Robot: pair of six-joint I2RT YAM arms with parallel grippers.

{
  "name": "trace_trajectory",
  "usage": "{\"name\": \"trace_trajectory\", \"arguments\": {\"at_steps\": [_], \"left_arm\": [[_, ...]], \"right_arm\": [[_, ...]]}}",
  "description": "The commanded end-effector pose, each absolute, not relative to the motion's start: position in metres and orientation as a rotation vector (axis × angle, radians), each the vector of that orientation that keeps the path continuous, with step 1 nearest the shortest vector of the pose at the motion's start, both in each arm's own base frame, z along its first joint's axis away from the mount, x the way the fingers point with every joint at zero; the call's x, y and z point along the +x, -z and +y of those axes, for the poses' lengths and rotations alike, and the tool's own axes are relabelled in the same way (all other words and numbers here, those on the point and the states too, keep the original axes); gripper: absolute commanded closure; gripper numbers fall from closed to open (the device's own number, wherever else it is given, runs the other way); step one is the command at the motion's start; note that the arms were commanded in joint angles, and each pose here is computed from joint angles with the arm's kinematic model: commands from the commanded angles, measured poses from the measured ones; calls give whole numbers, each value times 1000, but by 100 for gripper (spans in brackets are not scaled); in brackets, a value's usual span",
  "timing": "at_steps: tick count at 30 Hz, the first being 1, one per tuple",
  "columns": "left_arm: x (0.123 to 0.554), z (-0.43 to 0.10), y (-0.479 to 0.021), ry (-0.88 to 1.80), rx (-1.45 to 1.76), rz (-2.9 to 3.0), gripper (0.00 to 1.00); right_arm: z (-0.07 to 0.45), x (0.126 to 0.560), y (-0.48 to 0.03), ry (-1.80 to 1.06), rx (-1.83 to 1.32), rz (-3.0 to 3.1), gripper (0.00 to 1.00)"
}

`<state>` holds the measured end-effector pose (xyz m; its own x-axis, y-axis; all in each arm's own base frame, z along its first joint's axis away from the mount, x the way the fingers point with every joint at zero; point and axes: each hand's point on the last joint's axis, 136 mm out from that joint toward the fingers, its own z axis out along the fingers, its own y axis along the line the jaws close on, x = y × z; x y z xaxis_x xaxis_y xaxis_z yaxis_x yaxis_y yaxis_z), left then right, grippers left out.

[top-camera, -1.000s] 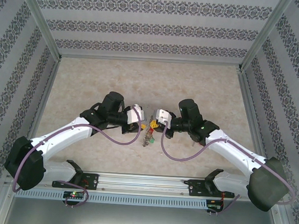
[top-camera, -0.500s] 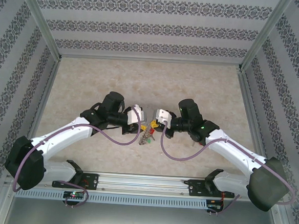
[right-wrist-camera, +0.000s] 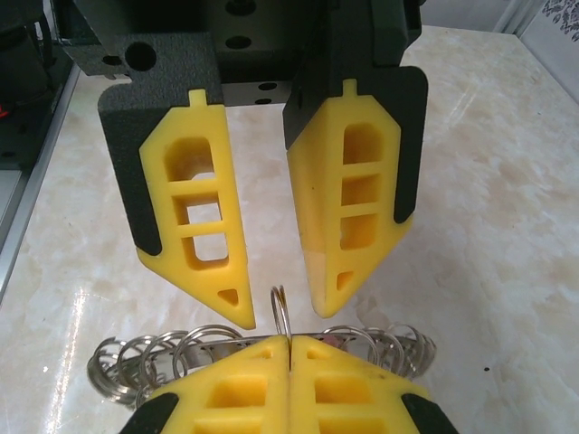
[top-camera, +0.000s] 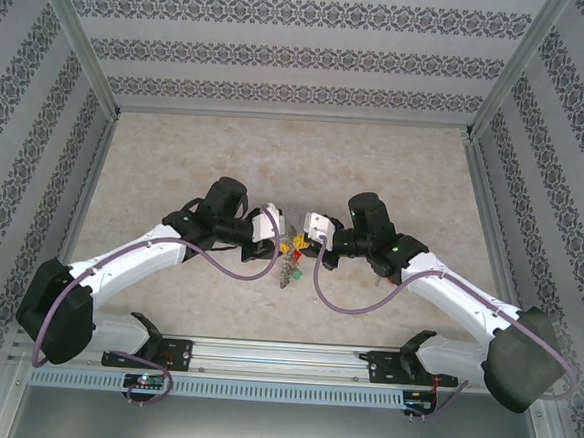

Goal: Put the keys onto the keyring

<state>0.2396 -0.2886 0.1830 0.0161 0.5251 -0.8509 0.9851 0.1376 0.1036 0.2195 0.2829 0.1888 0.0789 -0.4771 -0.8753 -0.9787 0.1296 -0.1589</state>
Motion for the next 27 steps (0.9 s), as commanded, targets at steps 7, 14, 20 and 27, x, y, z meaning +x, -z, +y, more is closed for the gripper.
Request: {"name": "trace_trajectory", "arguments": {"at_steps": [7,14,20,27], "left_arm": [[248,-288,-206,702,1367,1544,65],[250,-259,-218,775,1117,1534,57],[248,-244,-215,783,1029,1565,58],[253,-245,-212,811,997,1578,64]], "right_arm": [[291,226,-214,-869,-1351,1467,100],[292,231,-213,-986,-1237,1443,100],[290,239,-224,-1061,-1118,1395,100],[291,240,-237,-1119,-1048,1346,100]]}}
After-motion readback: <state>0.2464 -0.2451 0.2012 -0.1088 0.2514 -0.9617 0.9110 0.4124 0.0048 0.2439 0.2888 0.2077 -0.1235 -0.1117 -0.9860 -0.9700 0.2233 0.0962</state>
